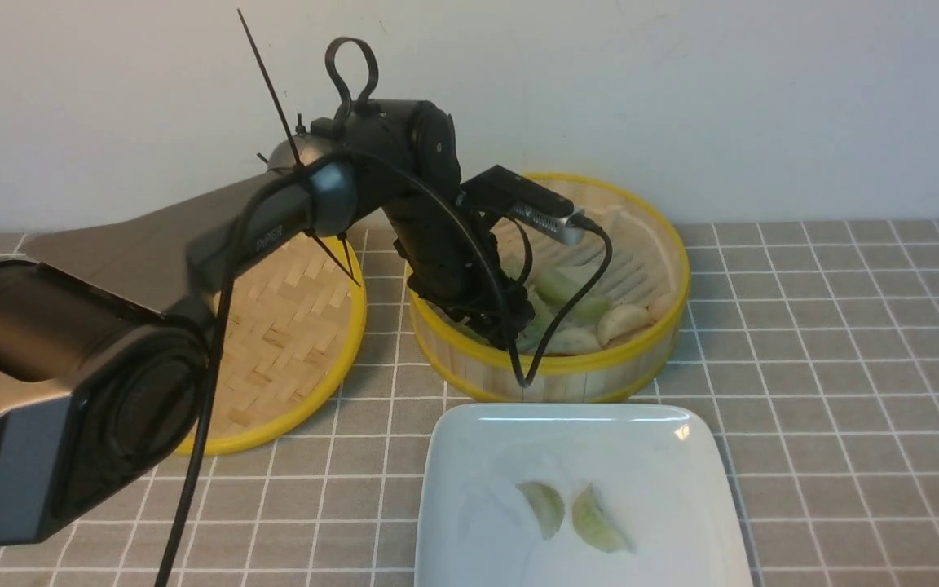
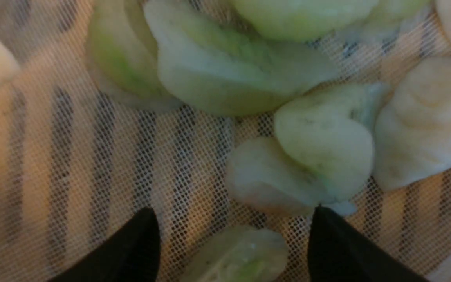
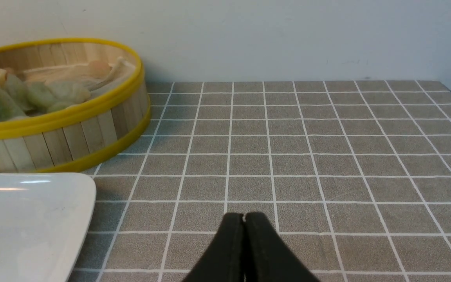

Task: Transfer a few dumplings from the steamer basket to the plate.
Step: Use the left arm to grab a dumpling from the steamer, then use the left arm to put the dumpling into the plate

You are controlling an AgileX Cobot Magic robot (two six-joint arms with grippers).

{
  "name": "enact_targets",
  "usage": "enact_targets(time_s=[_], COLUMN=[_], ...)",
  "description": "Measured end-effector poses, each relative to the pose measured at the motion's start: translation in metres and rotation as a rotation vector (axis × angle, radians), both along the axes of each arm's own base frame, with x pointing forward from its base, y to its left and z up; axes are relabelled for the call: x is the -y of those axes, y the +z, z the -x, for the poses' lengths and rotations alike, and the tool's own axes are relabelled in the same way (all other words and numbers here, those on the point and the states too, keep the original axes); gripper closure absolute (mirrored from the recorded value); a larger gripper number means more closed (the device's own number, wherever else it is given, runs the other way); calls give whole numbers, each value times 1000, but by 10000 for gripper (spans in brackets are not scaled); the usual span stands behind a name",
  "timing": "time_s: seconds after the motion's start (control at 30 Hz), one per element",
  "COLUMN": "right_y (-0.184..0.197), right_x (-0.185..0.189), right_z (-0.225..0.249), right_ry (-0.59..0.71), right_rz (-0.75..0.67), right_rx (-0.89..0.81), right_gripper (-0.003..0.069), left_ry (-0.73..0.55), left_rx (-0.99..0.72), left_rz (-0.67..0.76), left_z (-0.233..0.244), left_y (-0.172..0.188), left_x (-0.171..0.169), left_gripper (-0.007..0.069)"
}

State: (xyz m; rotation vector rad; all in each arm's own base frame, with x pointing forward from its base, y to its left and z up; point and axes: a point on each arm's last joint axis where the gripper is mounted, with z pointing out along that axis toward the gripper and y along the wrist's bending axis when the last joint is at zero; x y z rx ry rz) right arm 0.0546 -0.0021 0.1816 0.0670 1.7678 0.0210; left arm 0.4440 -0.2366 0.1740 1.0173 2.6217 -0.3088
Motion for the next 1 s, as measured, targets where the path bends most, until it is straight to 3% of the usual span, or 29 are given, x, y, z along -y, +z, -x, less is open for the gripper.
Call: enact_targets(time_s=[0.17, 0.2, 0.27, 0.4, 0.73, 0.87, 1.0], right_y=[0, 0, 0, 0, 0, 0, 0], right_x=[0, 0, 0, 0, 0, 0, 0], right_z=[0, 0, 0, 0, 0, 0, 0], right_ry=[0, 0, 0, 0, 0, 0, 0], right_rz=[0, 0, 0, 0, 0, 0, 0], right_rx=[0, 0, 0, 0, 0, 0, 0], right_gripper=[672, 672, 672, 672, 672, 672, 672], left_ry=[-6, -8, -9, 0, 49, 64, 17], left_rx=[-22, -25, -30, -31, 147, 68, -88], left_rz=[-9, -11, -11, -4, 129, 108, 46], left_z=[1, 2, 2, 2, 35, 70, 113], left_y=[-1, -1, 2, 26, 164, 166, 134], left_x=[0, 0, 0, 0, -15, -22, -16], left_gripper=[296, 368, 406, 398, 398, 399, 399])
